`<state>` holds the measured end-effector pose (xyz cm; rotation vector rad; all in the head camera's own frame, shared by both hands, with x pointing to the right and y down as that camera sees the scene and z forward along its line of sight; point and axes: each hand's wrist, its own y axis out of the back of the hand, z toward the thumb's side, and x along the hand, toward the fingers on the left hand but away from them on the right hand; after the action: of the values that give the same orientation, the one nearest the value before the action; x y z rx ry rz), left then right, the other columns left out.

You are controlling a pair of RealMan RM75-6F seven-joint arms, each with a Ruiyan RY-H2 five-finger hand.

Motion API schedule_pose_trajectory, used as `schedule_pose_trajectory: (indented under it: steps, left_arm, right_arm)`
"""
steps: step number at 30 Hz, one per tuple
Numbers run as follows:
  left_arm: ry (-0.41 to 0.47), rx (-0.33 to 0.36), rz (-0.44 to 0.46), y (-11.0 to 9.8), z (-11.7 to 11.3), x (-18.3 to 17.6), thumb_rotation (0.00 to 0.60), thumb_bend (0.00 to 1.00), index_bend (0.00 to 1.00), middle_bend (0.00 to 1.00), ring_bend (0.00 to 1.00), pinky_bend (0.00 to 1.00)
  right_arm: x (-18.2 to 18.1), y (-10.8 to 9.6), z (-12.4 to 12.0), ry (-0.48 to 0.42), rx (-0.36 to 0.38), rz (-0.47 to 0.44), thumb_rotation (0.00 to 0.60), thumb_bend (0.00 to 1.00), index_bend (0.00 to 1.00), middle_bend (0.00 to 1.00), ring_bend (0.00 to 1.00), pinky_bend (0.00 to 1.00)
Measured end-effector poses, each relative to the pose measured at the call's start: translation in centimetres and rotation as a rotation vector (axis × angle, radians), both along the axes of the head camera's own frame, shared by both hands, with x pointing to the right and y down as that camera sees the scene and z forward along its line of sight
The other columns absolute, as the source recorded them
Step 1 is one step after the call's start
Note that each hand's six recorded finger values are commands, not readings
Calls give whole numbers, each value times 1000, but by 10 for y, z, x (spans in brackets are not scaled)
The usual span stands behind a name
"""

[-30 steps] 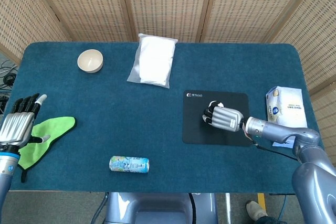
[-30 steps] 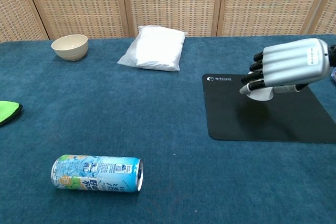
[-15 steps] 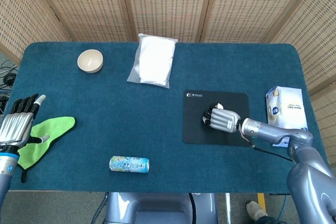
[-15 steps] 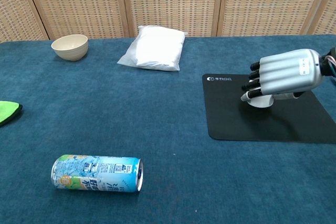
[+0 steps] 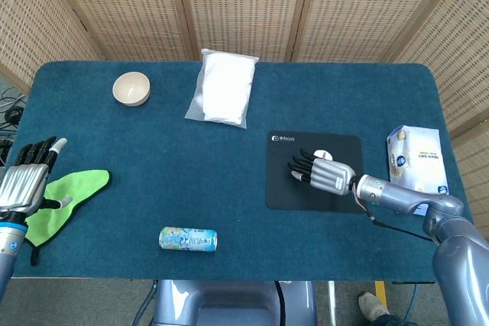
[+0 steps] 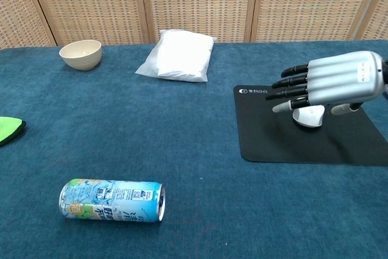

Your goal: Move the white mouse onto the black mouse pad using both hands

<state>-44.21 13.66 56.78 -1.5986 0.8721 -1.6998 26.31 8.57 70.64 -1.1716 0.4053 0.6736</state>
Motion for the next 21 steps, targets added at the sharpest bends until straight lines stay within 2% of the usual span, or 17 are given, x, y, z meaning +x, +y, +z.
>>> schedule_pose_trajectory:
  steps: [5, 8, 11, 14, 16, 21]
  left_arm:
    - [6, 4, -4, 2, -1, -1, 600, 0, 0, 0, 0, 0]
    - [10, 7, -8, 5, -1, -3, 600, 0, 0, 0, 0, 0]
    - [16, 8, -10, 10, -1, -5, 600, 0, 0, 0, 0, 0]
    - [25, 19, -11, 13, -1, -6, 600, 0, 0, 0, 0, 0]
    - [33, 33, -10, 15, -2, -7, 600, 0, 0, 0, 0, 0]
    - [52, 88, -15, 25, -9, -12, 600, 0, 0, 0, 0, 0]
  right_arm:
    - [6, -3, -21, -93, 24, 108, 600, 306, 44, 0, 0, 95]
    - [18, -3, -36, -159, 32, 234, 600, 265, 44, 0, 0, 84]
    - [32, 6, -50, -227, 8, 378, 600, 209, 43, 0, 0, 82]
    - [46, 21, -67, -300, -21, 526, 600, 66, 25, 0, 0, 66]
    - [59, 32, -79, -353, -33, 643, 600, 18, 11, 0, 0, 43]
    - [96, 62, -112, -474, -27, 946, 600, 0, 0, 0, 0, 2]
